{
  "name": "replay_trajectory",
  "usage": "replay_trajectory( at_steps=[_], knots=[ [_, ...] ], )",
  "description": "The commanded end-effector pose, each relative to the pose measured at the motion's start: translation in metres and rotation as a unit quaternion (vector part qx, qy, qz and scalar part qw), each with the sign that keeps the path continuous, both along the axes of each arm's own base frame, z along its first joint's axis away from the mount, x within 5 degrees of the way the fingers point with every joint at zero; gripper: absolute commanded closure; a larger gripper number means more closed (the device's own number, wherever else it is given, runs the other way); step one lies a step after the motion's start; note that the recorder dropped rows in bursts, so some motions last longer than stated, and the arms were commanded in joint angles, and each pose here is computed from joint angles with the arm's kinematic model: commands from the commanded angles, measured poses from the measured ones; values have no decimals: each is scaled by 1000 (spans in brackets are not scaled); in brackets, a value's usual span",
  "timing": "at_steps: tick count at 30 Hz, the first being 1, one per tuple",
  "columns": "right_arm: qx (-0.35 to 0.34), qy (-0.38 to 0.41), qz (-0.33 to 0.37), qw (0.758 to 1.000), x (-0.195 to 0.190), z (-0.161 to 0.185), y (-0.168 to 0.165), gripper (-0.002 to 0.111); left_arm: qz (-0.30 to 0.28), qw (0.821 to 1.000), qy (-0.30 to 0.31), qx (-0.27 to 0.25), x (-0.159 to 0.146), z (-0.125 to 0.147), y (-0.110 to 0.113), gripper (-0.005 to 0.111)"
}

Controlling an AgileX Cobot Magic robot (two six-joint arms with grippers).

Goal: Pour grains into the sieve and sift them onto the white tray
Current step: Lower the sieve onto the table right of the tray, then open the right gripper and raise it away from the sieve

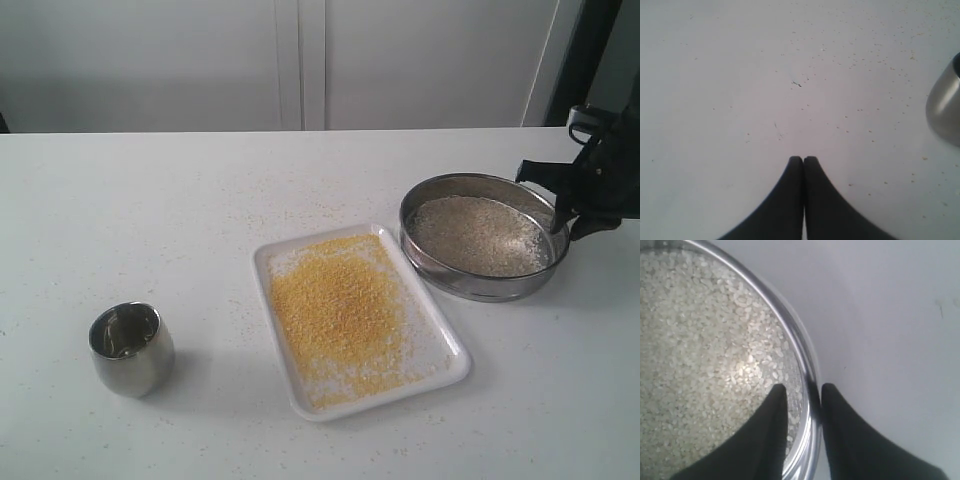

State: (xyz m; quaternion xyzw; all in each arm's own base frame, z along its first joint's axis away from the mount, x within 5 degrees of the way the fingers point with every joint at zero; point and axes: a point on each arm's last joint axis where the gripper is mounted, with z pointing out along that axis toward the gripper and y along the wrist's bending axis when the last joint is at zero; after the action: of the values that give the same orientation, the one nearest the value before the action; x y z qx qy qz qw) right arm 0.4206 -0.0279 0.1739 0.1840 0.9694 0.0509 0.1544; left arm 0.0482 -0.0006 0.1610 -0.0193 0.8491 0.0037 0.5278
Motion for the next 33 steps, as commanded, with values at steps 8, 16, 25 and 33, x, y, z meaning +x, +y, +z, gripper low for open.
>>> replay_trajectory(
  at_steps=[8,16,25,33],
  knots=[
    [5,-17,-5,1000,-14,44,-2,85,-2,1000,11,-6,-1,-5,-1,107],
    [20,-11,42,999,-27,65,5,94,-2,1000,11,-6,-1,-5,-1,107],
    [40,-5,72,997,-45,74,12,108,-2,1000,11,-6,-1,-5,-1,107],
    [30,-18,105,994,-65,86,21,108,-2,1000,11,-6,-1,-5,-1,107]
  ],
)
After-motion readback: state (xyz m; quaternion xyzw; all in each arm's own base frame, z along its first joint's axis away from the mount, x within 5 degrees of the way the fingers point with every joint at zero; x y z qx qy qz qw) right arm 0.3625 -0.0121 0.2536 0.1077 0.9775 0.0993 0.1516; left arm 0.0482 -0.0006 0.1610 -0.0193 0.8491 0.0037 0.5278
